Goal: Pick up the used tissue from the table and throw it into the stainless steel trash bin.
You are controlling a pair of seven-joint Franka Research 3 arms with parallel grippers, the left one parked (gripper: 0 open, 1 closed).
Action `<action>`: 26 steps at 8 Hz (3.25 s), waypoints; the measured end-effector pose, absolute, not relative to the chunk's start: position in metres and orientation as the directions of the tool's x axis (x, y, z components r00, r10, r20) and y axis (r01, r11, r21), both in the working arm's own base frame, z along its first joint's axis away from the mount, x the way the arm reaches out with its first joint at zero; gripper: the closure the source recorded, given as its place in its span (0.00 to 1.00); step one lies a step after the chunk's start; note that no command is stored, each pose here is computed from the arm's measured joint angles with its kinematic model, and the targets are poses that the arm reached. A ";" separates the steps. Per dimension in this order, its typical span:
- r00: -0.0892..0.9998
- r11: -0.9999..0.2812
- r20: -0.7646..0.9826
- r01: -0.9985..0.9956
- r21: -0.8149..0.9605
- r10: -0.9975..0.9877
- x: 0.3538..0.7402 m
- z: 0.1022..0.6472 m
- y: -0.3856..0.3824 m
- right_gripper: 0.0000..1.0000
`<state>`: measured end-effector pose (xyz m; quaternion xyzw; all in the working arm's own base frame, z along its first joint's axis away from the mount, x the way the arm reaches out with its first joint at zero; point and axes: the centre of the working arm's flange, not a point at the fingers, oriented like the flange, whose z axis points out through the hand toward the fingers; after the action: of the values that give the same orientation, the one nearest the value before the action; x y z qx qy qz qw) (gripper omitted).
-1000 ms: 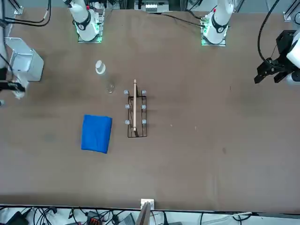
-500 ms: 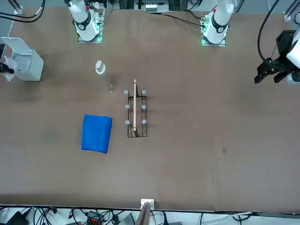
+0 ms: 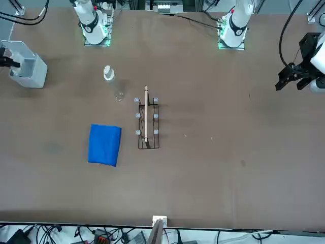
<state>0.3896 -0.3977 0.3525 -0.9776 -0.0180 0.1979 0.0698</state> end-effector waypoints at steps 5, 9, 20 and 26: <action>0.918 -0.980 -0.372 0.072 -0.186 0.138 0.386 0.363 -0.402 0.00; 0.927 -0.955 -0.246 0.248 -0.164 0.283 0.474 0.457 -0.327 0.00; 0.992 -0.989 0.002 0.123 -0.082 0.124 0.603 0.583 0.016 0.00; 0.997 -0.997 0.020 0.071 -0.012 0.070 0.521 0.620 0.015 0.00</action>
<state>0.5211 0.0153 0.6197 -0.9993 -0.0353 -0.0098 0.0066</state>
